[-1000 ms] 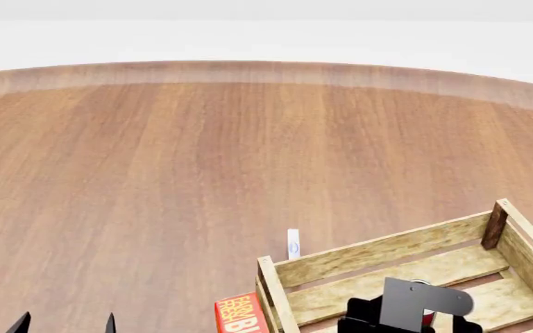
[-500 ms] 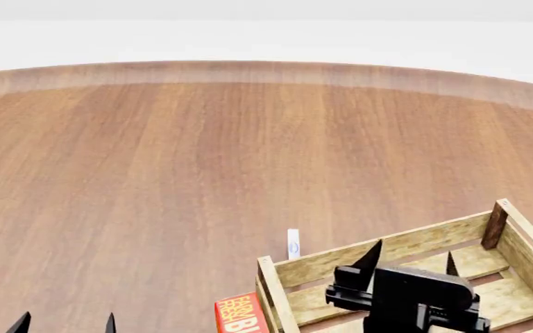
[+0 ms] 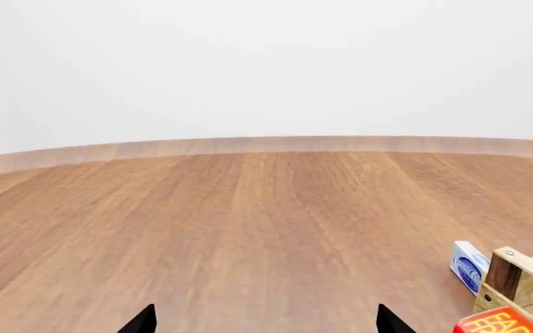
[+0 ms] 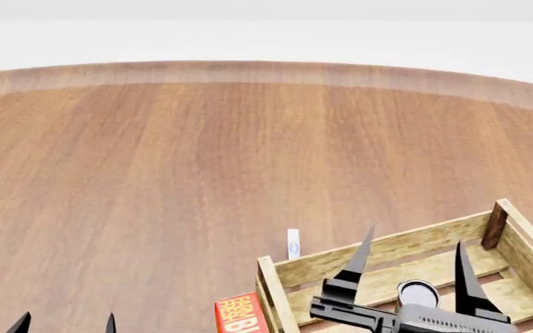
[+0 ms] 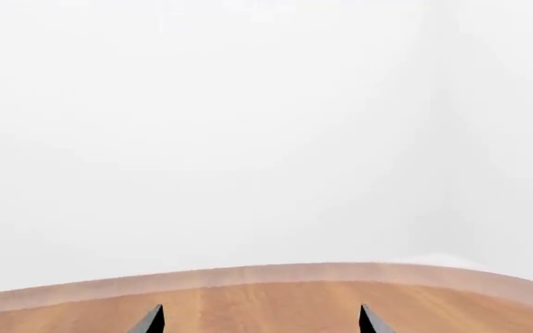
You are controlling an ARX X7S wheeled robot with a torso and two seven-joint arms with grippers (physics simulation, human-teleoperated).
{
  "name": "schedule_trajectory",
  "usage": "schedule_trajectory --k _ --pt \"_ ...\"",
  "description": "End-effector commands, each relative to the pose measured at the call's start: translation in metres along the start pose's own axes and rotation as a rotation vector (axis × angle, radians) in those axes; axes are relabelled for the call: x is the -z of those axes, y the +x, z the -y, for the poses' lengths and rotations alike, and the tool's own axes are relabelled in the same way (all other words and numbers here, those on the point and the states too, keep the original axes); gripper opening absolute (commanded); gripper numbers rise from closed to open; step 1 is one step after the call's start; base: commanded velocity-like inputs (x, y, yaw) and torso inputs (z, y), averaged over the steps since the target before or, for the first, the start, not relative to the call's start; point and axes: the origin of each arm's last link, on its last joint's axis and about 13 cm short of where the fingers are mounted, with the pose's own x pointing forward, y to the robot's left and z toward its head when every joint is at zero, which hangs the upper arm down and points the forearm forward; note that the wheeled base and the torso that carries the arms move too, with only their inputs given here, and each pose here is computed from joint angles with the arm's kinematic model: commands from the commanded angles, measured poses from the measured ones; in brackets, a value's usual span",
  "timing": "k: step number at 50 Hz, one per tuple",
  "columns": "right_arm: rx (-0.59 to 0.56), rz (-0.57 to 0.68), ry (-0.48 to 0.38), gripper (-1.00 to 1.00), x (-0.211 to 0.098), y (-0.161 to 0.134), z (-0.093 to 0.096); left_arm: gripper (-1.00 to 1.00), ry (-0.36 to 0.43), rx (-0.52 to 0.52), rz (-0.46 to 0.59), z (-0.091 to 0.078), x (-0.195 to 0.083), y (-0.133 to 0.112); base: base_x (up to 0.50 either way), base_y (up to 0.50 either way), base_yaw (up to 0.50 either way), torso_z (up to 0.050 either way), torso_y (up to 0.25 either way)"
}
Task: Pick up the tomato sauce, and put it in the wooden tray.
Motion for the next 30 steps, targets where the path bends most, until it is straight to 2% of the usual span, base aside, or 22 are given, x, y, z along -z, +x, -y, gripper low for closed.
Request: schedule_trajectory --k 1,2,4,5,6,9,10,15,16,22,30 --pt "-0.116 0.005 0.107 1.0 -0.04 -0.031 0.001 1.0 0.001 0.0 0.0 0.0 0.0 0.0 0.0 0.0 0.0 0.0 0.0" --pt "-0.103 -0.011 0.085 1.0 -0.043 -0.033 0.001 1.0 0.001 0.0 0.0 0.0 0.0 0.0 0.0 0.0 0.0 0.0 0.0" --pt "-0.137 -0.01 0.116 1.0 -0.047 -0.037 0.001 1.0 0.001 0.0 0.0 0.0 0.0 0.0 0.0 0.0 0.0 0.0 0.0" --pt "-0.133 -0.06 0.09 1.0 -0.049 -0.039 0.001 1.0 0.001 0.0 0.0 0.0 0.0 0.0 0.0 0.0 0.0 0.0 0.0" --pt "-0.166 -0.07 0.111 1.0 -0.051 -0.04 0.001 1.0 0.002 0.0 0.0 0.0 0.0 0.0 0.0 0.0 0.0 0.0 0.0" --pt "-0.182 -0.083 0.103 1.0 -0.058 -0.047 0.001 1.0 0.002 0.0 0.0 0.0 0.0 0.0 0.0 0.0 0.0 0.0 0.0" --pt "-0.159 -0.075 0.075 1.0 -0.06 -0.049 0.001 1.0 0.002 -0.001 0.0 0.0 0.0 0.0 0.0 0.0 0.0 0.0 0.0" --pt "-0.207 -0.16 0.039 1.0 -0.068 -0.061 0.001 1.0 0.002 -0.001 0.0 0.0 0.0 0.0 0.0 0.0 0.0 0.0 0.0" --pt "-0.216 -0.171 -0.001 1.0 -0.071 -0.067 0.001 1.0 0.002 -0.001 0.0 0.0 0.0 0.0 0.0 0.0 0.0 0.0 0.0" --pt "-0.24 -0.149 0.025 1.0 -0.088 -0.085 0.004 1.0 0.0 -0.002 -0.001 0.0 0.0 0.0 0.0 0.0 0.0 0.0 0.0" --pt "-0.28 -0.091 0.015 1.0 -0.101 -0.111 0.005 1.0 -0.002 -0.002 -0.001 0.0 0.0 0.0 0.0 0.0 0.0 0.0 0.0"
